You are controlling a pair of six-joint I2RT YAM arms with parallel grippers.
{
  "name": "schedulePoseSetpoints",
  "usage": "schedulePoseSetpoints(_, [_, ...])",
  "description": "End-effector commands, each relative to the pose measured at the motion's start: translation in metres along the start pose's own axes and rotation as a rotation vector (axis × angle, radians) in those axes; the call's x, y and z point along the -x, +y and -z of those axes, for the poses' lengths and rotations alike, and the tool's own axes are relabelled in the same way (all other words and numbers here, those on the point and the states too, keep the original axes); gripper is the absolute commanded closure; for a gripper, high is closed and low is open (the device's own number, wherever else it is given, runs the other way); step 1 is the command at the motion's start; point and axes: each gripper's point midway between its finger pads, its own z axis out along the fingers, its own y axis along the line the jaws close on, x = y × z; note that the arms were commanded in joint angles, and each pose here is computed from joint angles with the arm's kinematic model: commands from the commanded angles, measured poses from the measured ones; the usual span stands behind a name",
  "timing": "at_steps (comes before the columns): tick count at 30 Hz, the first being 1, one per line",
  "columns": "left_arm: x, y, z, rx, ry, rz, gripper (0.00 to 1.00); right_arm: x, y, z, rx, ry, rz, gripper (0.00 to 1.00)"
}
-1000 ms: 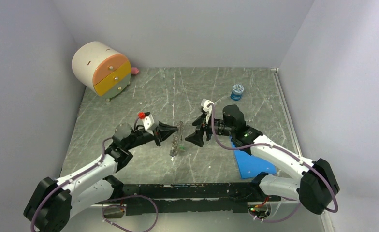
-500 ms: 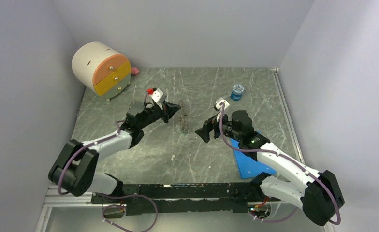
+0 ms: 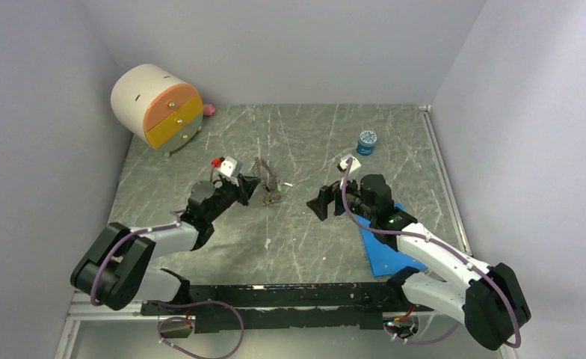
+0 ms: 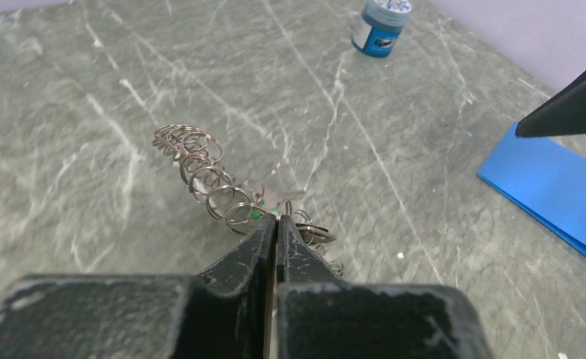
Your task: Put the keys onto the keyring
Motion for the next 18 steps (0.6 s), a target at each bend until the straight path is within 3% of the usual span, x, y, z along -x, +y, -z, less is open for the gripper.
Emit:
schedulePoseSetpoints(1, [0.007,0.009,0.018,0.077,-0.037,-0.013,0.91,0.023,-0.001,-0.001,-0.001,-0.077,-0.002,0.01])
schedulePoseSetpoints(4, [0.003,0.010,0.033,0.103,-0.021,-0.004,0.79,0.022,-0.003,-0.002,-0.006,-0.081,0.000,0.01])
schedulePoseSetpoints(12, [0.003,0.025,0.055,0.246,0.038,0.074,0.08,0.024,-0.011,-0.004,-0.003,-0.083,-0.019,0.01])
schedulePoseSetpoints(18, [0.018,0.049,0.058,0.336,-0.015,0.132,0.05,0.034,-0.037,0.005,-0.072,-0.119,-0.048,0.01])
